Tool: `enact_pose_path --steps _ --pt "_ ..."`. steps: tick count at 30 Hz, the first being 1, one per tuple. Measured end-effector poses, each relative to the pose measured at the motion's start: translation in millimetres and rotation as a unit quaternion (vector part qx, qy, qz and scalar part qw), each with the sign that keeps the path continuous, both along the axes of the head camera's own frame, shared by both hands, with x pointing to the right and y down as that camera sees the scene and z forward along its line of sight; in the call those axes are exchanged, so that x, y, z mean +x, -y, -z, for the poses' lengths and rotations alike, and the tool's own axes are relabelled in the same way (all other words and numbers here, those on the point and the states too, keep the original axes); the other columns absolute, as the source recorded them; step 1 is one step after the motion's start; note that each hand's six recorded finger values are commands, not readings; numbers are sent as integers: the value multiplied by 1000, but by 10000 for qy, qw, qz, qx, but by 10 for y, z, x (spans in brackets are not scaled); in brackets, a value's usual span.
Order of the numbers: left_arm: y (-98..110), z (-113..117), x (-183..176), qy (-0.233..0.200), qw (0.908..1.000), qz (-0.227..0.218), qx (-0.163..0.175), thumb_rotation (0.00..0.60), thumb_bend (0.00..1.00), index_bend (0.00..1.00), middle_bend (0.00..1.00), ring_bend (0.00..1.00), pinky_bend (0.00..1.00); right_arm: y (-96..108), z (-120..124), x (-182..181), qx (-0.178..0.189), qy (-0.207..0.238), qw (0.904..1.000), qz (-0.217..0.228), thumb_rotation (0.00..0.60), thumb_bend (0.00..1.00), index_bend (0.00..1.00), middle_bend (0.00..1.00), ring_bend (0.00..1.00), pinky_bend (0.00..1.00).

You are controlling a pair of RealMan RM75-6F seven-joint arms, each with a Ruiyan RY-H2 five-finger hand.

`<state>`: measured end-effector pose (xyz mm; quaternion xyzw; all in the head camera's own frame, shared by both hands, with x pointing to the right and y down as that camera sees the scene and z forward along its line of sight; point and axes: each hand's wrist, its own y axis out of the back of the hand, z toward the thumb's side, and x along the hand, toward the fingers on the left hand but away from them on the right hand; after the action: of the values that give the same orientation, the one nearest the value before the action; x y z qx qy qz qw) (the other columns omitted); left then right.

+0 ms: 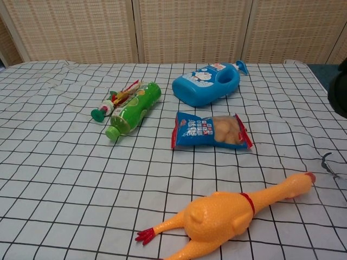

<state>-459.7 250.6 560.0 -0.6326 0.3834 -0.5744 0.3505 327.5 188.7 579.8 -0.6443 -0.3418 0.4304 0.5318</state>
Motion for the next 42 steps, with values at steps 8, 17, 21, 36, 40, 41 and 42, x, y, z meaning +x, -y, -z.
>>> enact_pose_path --steps 8,17,21,36,40,41,42 --pt "1 -19 2 22 10000 -2 -33 600 603 431 317 411 657 -77 73 -11 -567 1767 9826 65 600 55 646 491 374 485" --pt "-2 -27 1 31 10000 1 -55 600 603 431 317 411 657 100 -108 448 -484 -186 9935 -1014 600 55 646 492 376 493" --pt "3 -24 -1 20 10000 10 -45 600 603 432 317 411 657 168 -249 734 -696 -1202 9776 -1583 600 55 646 492 379 494" --pt "-1 -10 6 -3 10000 -4 -29 600 604 428 342 411 658 221 143 -342 -724 -880 9906 -762 600 55 646 496 391 502" --pt "-3 -14 0 -3 10000 -1 -42 600 603 428 352 411 658 207 285 -536 -520 -886 9935 -486 600 54 646 497 391 502" --pt "-3 -19 -3 4 10000 2 -55 600 603 428 354 411 657 197 265 -516 -530 -963 9928 -484 600 54 646 497 391 502" --pt "-2 -20 -5 9 10000 2 -59 600 604 428 355 411 658 191 228 -476 -570 -1042 9916 -515 600 54 646 497 391 502"
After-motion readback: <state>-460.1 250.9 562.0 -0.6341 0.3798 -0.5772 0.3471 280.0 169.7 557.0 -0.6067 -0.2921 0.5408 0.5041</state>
